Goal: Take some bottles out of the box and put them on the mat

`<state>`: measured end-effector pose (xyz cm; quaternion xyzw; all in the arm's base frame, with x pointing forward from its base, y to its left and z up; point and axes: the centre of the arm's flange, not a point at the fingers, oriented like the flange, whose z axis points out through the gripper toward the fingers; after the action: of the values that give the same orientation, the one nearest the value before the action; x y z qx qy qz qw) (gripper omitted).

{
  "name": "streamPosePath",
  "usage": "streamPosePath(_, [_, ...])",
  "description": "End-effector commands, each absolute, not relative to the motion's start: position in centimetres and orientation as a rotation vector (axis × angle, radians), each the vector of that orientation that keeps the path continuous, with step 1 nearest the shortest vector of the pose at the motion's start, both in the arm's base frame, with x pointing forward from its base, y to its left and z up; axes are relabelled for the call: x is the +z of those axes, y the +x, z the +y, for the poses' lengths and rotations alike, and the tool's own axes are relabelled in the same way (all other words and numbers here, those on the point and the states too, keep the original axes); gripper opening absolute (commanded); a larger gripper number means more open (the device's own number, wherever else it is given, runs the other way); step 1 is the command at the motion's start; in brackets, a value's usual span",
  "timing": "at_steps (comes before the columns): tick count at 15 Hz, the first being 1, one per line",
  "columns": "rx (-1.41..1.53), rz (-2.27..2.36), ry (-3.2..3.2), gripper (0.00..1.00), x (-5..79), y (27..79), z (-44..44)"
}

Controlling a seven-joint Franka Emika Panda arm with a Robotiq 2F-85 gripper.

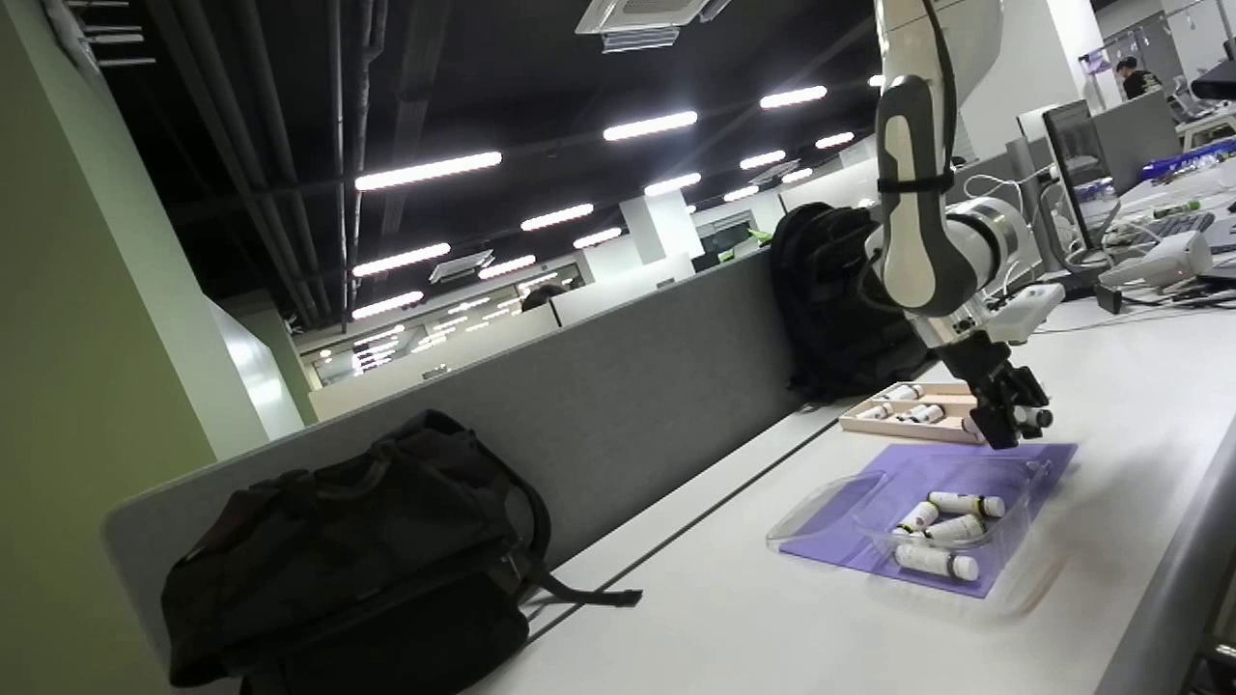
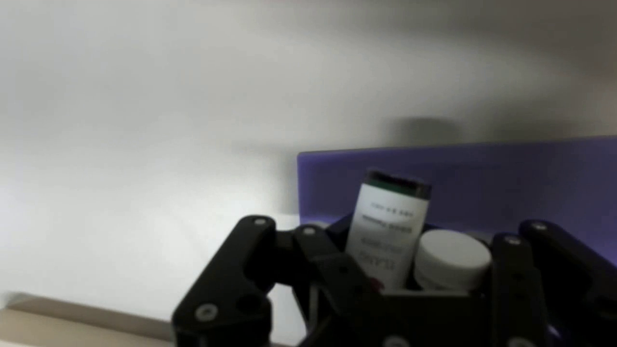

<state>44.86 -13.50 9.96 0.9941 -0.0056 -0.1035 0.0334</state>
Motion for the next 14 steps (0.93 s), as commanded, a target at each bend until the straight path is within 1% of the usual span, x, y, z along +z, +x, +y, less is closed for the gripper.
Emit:
streamPosePath(1, [-0.315, -0.037, 3.022, 0.00, 7.5, 44.9, -12.6])
streamPosePath(2, [-0.312, -0.035, 3.024, 0.00, 7.1, 44.8, -12.4])
streamPosePath(3, [-0.305, -0.035, 3.022, 0.25, 7.0, 44.7, -12.1])
streamPosePath(4, [-0.303, -0.031, 3.027, 0.25, 7.2, 44.8, -11.9])
streamPosePath(14, [-0.236, 0.019, 3.081, 0.94, 16.0, 46.8, -9.6])
